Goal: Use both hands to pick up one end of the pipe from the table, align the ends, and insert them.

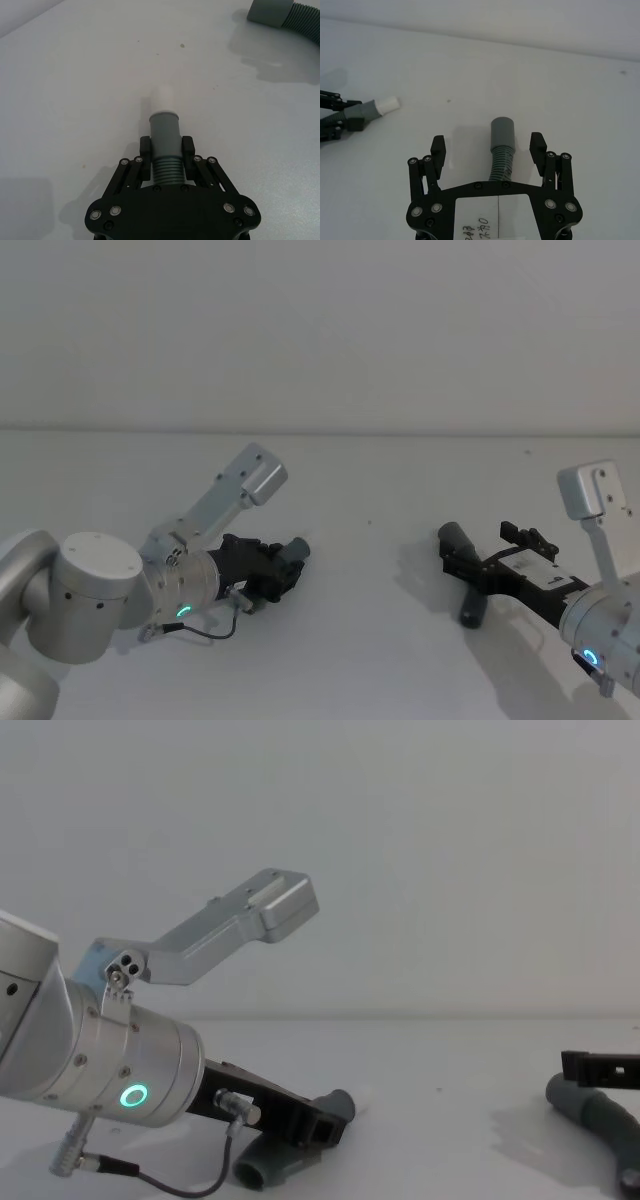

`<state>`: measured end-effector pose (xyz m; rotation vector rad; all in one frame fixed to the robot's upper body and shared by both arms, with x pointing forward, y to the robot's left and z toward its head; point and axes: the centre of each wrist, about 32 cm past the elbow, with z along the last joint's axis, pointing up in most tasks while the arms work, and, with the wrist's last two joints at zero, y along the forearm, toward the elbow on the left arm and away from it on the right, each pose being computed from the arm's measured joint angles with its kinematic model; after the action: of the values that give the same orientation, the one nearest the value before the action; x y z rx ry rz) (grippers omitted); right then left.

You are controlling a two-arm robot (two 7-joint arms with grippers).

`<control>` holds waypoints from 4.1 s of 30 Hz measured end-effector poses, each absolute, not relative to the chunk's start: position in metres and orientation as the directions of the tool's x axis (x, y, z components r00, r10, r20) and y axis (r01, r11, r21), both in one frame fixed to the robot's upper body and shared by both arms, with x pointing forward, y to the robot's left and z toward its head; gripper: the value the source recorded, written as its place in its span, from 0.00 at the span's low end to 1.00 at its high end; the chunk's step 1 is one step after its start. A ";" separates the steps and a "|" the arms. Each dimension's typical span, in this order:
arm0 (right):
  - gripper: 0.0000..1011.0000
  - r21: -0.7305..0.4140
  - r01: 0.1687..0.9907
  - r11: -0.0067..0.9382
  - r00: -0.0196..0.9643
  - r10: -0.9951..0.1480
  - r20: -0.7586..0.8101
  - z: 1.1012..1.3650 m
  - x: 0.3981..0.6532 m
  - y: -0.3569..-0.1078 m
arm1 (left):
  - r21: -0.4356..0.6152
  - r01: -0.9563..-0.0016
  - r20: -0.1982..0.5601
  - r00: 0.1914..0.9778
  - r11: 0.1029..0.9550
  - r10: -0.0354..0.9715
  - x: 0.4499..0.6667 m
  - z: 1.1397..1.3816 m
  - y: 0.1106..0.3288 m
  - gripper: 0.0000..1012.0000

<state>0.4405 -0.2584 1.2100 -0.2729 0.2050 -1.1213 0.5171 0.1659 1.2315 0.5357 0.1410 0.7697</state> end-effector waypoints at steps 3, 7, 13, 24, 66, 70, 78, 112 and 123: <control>0.99 -0.327 0.855 0.402 0.417 -0.909 -0.025 1.209 0.442 -0.258 | 0.509 -0.624 0.070 0.716 0.592 0.694 0.517 1.231 0.166 0.35; 0.99 -0.346 0.851 0.395 0.413 -0.910 -0.022 1.205 0.445 -0.259 | 0.509 -0.624 0.070 0.716 0.592 0.694 0.517 1.231 0.166 0.35; 0.99 -0.370 0.844 0.388 0.414 -0.910 -0.012 1.201 0.448 -0.260 | 0.509 -0.624 0.070 0.716 0.592 0.694 0.517 1.231 0.166 0.35; 0.99 -0.403 0.827 0.393 0.424 -0.905 -0.012 1.197 0.455 -0.260 | 0.509 -0.624 0.070 0.716 0.592 0.694 0.517 1.231 0.166 0.35; 0.97 -0.447 0.805 0.391 0.421 -0.906 -0.034 1.195 0.462 -0.259 | 0.509 -0.624 0.070 0.716 0.592 0.694 0.517 1.231 0.166 0.35; 0.89 -0.448 0.804 0.390 0.420 -0.907 -0.037 1.195 0.462 -0.259 | 0.509 -0.624 0.070 0.716 0.592 0.694 0.517 1.231 0.166 0.35; 0.68 -0.450 0.803 0.390 0.419 -0.907 -0.040 1.195 0.462 -0.259 | 0.509 -0.624 0.070 0.716 0.592 0.694 0.517 1.231 0.166 0.35; 0.26 -0.420 0.808 0.413 0.441 -0.897 -0.035 1.195 0.463 -0.261 | 0.497 -0.638 0.097 0.714 0.588 0.693 0.518 1.232 0.166 0.35; 0.26 -0.325 0.810 0.489 0.523 -0.852 0.023 1.201 0.465 -0.273 | 0.442 -0.675 0.171 0.710 0.591 0.683 0.521 1.247 0.172 0.35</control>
<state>0.4653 -0.2734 1.2013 -0.3131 0.1479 -1.0142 0.5207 0.1722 1.2474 0.5066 0.0177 0.7903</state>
